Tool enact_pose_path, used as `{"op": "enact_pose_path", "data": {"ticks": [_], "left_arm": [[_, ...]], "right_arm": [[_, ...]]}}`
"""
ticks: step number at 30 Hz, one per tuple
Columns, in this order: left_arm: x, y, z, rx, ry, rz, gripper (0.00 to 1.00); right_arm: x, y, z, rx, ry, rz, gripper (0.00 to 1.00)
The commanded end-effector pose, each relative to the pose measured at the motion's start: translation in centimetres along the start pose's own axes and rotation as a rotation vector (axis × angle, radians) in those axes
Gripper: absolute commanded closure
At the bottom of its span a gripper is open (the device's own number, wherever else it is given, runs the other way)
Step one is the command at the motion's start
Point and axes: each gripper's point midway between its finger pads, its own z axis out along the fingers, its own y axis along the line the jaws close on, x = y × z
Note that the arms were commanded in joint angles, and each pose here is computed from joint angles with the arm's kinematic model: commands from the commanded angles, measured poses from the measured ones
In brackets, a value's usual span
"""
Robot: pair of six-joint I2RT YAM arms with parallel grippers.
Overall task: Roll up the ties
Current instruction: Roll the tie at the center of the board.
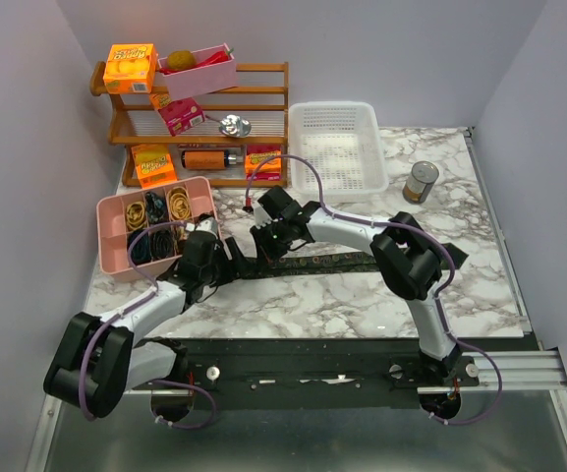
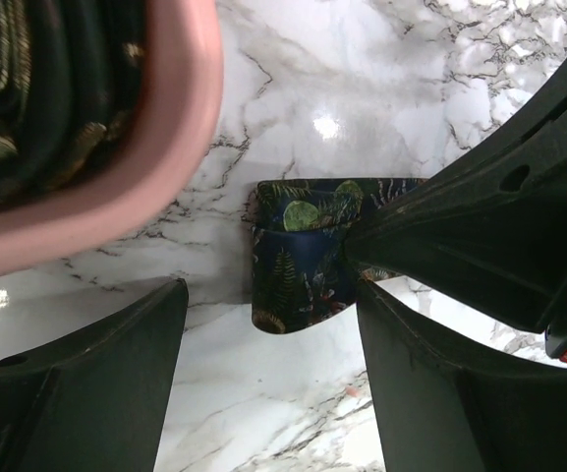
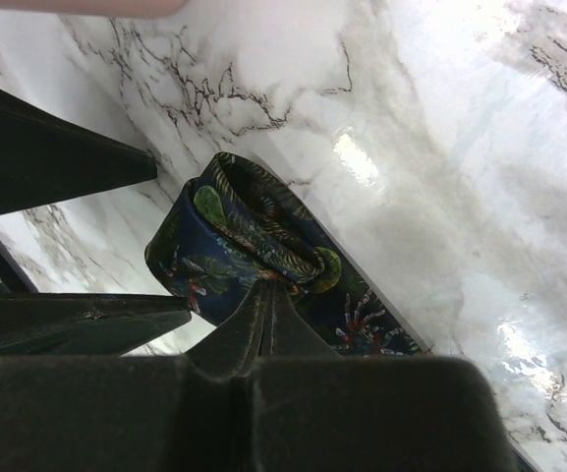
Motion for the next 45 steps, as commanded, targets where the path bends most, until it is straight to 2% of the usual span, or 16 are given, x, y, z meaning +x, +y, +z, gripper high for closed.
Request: {"op": "enact_pose_path", "data": {"ticks": [1, 12, 20, 24, 26, 30, 36, 45], "left_arm": [[0.4, -0.3, 0.7, 0.039, 0.006, -0.016, 0.23], [0.6, -0.8, 1.4, 0.088, 0.001, -0.026, 0.42], [0.3, -1.2, 1.8, 0.127, -0.031, -0.031, 0.48], [0.0, -1.2, 1.8, 0.131, -0.054, -0.026, 0.6], [-0.3, -1.3, 1.7, 0.137, -0.069, -0.02, 0.61], [-0.8, -1.7, 1.4, 0.146, -0.084, -0.014, 0.71], [-0.9, -2.0, 1.2, 0.146, -0.074, -0.006, 0.79], [-1.5, -1.7, 0.7, 0.082, -0.048, 0.011, 0.84]], "right_arm": [[0.2, -1.3, 0.8, 0.057, 0.007, -0.011, 1.0], [1.5, -2.2, 1.1, 0.083, 0.035, -0.004, 1.0], [1.7, -1.7, 1.2, 0.041, 0.038, -0.016, 1.0], [1.6, -1.3, 1.1, 0.015, 0.033, -0.018, 1.0], [1.5, -1.0, 1.0, -0.002, 0.031, -0.024, 1.0], [1.1, -0.6, 0.6, -0.012, 0.016, -0.037, 0.99], [0.6, -0.5, 0.3, -0.008, 0.002, -0.045, 1.0], [0.3, -0.7, 0.7, 0.003, 0.0, -0.032, 0.99]]}}
